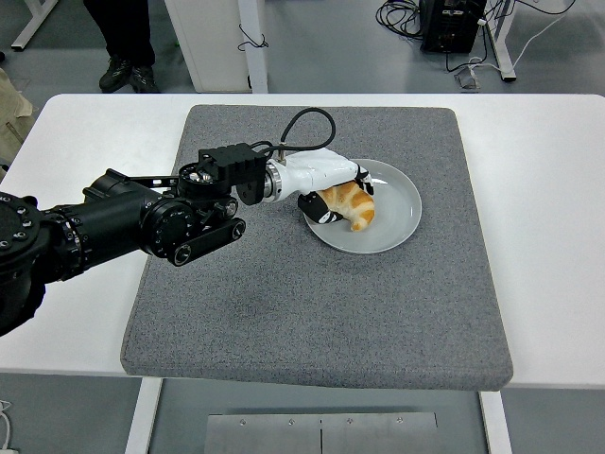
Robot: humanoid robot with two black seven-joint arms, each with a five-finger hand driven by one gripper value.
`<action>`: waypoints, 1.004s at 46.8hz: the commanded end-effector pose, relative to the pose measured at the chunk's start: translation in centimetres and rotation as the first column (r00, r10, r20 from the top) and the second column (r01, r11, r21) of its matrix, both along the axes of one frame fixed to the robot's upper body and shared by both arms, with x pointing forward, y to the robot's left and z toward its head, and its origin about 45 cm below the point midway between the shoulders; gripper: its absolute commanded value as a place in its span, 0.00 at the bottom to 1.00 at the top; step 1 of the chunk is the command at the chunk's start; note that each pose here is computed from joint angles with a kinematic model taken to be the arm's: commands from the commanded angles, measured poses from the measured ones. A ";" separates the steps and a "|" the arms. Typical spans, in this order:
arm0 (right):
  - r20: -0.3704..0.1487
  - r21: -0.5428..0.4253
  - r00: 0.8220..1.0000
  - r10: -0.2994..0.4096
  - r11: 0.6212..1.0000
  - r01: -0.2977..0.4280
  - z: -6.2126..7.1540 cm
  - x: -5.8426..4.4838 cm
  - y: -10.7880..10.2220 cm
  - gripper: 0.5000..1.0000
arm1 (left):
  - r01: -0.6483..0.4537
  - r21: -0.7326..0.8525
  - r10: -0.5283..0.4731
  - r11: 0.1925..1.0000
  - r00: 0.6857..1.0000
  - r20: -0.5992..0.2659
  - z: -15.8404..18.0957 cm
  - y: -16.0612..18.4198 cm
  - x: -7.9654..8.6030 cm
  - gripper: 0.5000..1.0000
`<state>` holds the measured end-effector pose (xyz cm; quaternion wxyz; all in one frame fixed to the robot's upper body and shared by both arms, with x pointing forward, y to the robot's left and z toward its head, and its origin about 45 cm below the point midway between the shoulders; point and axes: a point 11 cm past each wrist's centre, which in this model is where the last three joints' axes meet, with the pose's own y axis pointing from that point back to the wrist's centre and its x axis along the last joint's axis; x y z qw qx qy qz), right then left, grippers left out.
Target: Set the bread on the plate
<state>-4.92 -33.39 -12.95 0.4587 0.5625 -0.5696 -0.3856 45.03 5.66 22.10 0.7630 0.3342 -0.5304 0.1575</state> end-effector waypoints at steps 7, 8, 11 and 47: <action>0.000 0.000 1.000 0.000 1.000 0.000 0.0 0.0 0.0 1.00 | -0.002 -0.028 0.002 1.000 1.000 0.010 1.5 -0.6 0.4 0.89; 0.000 0.001 1.000 0.001 1.000 -0.001 0.0 0.0 0.0 1.00 | -0.001 -0.029 0.002 1.000 1.000 0.015 1.7 -0.6 0.5 0.89; 0.000 0.000 1.000 0.000 1.000 0.000 0.0 0.0 0.0 1.00 | 0.009 -0.031 -0.008 0.999 1.000 0.030 2.6 -1.0 0.7 0.89; 0.000 0.000 1.000 0.000 1.000 0.000 0.0 0.0 0.0 1.00 | -0.191 -0.524 0.108 0.830 0.977 -0.186 15.3 -2.3 3.5 0.94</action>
